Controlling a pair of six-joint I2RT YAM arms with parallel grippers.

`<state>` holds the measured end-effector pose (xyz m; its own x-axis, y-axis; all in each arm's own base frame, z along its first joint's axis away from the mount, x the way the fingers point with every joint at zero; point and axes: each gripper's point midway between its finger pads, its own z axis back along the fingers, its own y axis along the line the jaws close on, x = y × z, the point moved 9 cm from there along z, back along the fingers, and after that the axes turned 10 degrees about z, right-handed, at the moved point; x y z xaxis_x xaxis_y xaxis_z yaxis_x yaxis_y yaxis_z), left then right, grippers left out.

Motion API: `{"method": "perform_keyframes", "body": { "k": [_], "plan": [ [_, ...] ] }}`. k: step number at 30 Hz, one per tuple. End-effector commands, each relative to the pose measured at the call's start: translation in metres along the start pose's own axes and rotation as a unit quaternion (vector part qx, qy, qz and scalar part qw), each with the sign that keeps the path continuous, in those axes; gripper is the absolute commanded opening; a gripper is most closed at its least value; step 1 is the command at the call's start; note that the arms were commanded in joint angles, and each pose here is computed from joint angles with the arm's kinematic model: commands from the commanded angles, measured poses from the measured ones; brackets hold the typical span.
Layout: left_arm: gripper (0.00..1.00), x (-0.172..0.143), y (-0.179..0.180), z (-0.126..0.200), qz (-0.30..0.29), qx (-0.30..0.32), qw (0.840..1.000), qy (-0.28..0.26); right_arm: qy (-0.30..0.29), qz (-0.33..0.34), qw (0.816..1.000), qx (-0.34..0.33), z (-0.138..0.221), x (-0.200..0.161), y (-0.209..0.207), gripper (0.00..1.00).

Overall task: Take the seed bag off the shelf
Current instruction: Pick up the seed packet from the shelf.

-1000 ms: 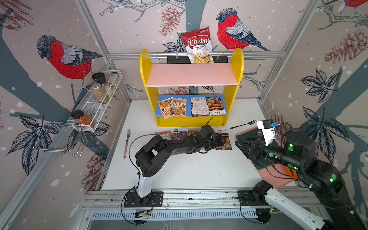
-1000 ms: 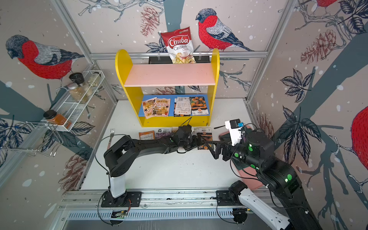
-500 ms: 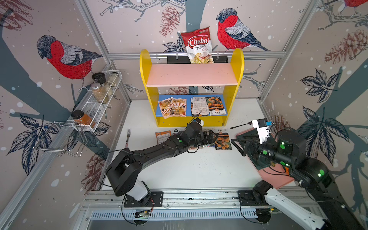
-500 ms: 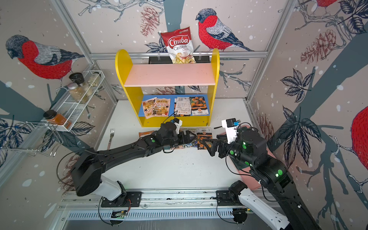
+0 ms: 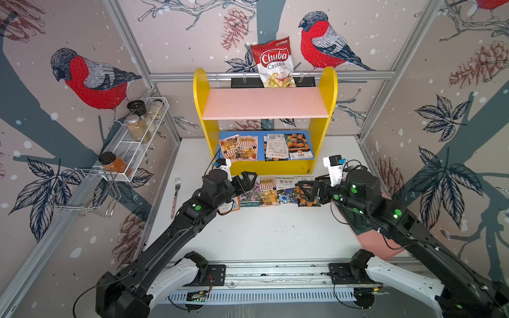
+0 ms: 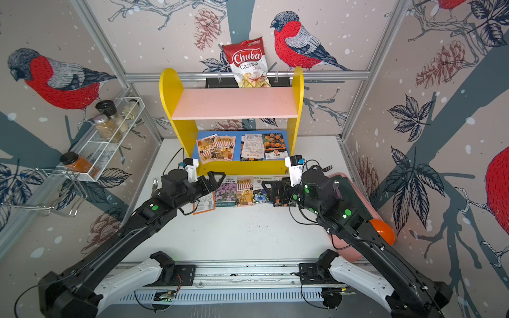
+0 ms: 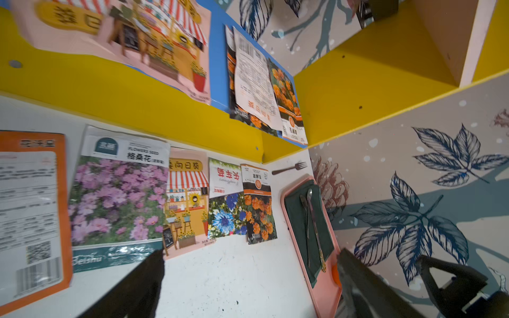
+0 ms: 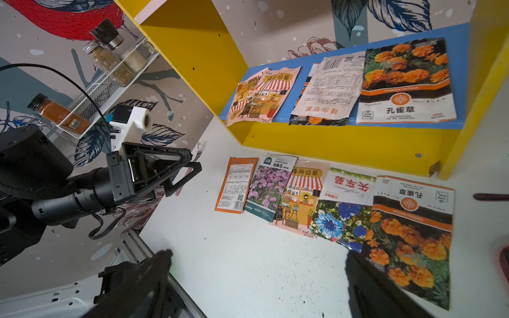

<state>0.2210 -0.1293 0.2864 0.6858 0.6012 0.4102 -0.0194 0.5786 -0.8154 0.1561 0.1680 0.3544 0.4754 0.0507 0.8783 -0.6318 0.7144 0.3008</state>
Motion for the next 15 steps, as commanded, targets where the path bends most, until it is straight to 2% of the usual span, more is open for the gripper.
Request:
{"method": "perform_keyframes", "body": {
  "k": [1, 8, 15],
  "plan": [
    [0.96, 0.007, 0.021, 0.007, 0.013, 0.031, 0.999, 0.004, -0.063, 0.003, 0.998, -0.001, -0.012, 0.021, 0.012, 1.00],
    [0.91, 0.025, 0.060, 0.007, 0.080, 0.027, 0.996, -0.034, -0.090, 0.010, 0.996, 0.025, -0.034, 0.027, 0.033, 1.00],
    [0.79, 0.049, 0.079, -0.001, 0.130, -0.022, 0.989, -0.070, -0.081, 0.020, 0.996, 0.038, -0.052, 0.023, 0.043, 1.00]
  ]
}}
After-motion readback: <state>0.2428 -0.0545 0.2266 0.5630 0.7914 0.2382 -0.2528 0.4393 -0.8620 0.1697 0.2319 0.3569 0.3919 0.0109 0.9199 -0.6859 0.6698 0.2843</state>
